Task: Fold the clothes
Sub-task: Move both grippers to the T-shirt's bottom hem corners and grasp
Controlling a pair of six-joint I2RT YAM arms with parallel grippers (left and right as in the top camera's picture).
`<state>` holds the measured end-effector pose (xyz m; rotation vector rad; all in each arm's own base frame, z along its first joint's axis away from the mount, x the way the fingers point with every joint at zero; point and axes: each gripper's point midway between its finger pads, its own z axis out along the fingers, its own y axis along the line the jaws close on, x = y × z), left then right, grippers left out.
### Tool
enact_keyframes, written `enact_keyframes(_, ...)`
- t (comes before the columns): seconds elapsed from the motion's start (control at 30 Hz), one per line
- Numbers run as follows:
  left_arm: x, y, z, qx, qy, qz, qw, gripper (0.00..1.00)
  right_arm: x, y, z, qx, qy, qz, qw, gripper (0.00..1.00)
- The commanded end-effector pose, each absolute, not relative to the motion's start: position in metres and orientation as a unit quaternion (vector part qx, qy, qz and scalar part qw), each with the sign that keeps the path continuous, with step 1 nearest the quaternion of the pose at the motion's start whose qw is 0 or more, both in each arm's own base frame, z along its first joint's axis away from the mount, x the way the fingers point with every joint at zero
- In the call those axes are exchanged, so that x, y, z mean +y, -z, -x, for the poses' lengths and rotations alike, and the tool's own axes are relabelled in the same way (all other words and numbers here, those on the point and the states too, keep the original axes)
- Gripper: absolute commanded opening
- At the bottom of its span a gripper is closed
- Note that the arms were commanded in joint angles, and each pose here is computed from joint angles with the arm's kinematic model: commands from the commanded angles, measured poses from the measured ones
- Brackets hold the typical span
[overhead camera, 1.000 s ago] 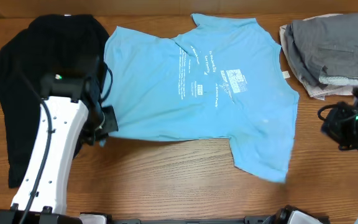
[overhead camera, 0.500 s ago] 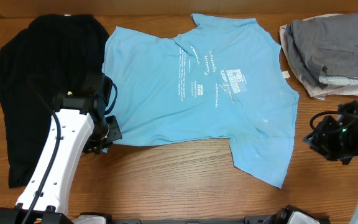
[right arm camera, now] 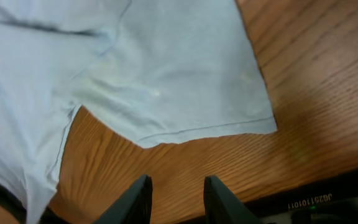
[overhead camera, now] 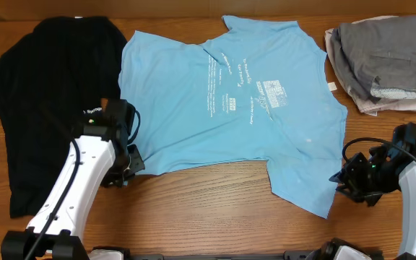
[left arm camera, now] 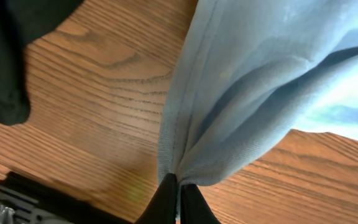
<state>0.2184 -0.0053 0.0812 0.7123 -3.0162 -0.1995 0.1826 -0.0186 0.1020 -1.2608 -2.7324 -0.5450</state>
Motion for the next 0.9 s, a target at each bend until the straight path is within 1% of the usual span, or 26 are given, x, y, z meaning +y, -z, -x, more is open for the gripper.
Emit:
enact_keyframes(0.0,-0.003,-0.069,-0.216,-0.964,0.067,-0.257,0.005,0.04,-0.022,-0.089,-0.17,-0.875,0.127,0.463,0.063,0.32)
enact_keyframes(0.2,-0.003,-0.049,-0.215,-0.957,0.064,-0.282,-0.005,0.04,-0.017,-0.074,-0.161,-0.868,0.082,0.483,0.079,0.32)
enact_keyframes(0.4,-0.003,-0.045,-0.218,-0.957,0.06,-0.284,-0.013,0.04,-0.016,-0.065,-0.161,-0.864,0.039,0.495,0.08,0.33)
enact_keyframes(0.47,-0.004,-0.044,-0.221,-0.957,0.056,-0.284,-0.019,0.04,-0.013,-0.057,-0.161,-0.863,0.03,0.496,0.088,0.44)
enact_keyframes(0.57,-0.007,-0.044,-0.226,-0.957,0.047,-0.284,-0.026,0.04,-0.007,-0.044,-0.161,-0.861,0.02,0.497,0.103,0.54)
enact_keyframes(0.87,-0.008,-0.044,-0.228,-0.957,0.043,-0.285,-0.03,0.06,-0.003,-0.009,-0.146,-0.849,-0.001,0.506,0.15,0.55)
